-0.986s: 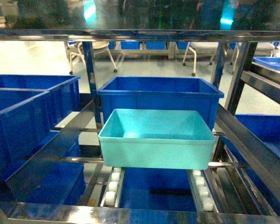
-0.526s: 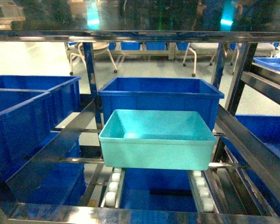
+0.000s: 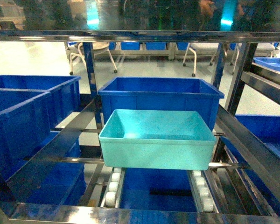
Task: Organize blue bins on left shelf correctly
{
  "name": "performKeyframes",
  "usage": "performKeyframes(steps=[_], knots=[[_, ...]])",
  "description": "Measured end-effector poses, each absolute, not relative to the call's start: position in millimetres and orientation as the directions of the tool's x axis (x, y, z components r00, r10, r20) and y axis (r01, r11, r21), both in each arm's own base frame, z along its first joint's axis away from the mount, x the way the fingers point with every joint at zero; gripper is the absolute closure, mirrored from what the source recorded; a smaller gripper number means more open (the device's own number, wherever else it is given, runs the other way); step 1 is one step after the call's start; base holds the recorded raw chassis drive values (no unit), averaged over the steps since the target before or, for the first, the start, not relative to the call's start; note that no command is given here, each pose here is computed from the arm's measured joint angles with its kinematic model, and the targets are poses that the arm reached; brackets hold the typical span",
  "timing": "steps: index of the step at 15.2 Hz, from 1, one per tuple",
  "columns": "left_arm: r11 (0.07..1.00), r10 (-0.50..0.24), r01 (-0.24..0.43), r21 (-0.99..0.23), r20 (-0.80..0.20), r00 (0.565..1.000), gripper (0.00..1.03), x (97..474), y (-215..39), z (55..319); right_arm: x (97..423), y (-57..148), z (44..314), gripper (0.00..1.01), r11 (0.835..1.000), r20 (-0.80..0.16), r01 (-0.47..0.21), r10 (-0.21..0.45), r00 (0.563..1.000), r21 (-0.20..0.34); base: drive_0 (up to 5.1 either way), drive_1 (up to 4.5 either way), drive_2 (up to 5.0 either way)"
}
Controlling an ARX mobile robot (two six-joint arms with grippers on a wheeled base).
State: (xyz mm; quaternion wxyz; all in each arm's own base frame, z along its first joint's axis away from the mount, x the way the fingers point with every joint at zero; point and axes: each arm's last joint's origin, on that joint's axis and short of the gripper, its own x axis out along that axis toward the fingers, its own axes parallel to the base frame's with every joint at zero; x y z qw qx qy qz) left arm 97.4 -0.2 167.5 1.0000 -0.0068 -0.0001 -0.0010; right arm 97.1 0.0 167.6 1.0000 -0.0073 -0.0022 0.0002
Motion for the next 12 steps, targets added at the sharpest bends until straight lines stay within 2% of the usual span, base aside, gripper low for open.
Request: performKeyframes(steps=[2, 3, 4, 12], knots=[[1.0, -0.002, 0.002, -0.014, 0.0, 1.0, 0.14, 97.4, -0.2, 167.5, 97.1, 0.0, 167.6, 0.08, 1.0, 0.004, 0.0, 0.0, 1.0, -0.015, 0.0, 0.0, 0.0], [1.0, -0.002, 0.002, -0.013, 0.001, 1.0, 0.03, 97.4, -0.2, 167.5, 97.1, 0.0, 167.6, 0.01, 1.0, 0.004, 0.0, 0.0, 1.0, -0.014, 0.0, 0.0, 0.0], [1.0, -0.002, 0.002, -0.013, 0.001, 1.0, 0.05, 97.4, -0.2, 167.5, 97.1, 0.0, 167.6, 0.04, 1.0, 0.004, 0.0, 0.0, 1.0, -0.014, 0.0, 0.0, 0.0], [1.0, -0.002, 0.002, -0.013, 0.001, 1.0, 0.05, 97.4, -0.2, 167.5, 97.1, 0.0, 167.6, 0.03, 1.0, 0.004, 0.0, 0.0, 1.0, -0.014, 0.0, 0.0, 0.0]])
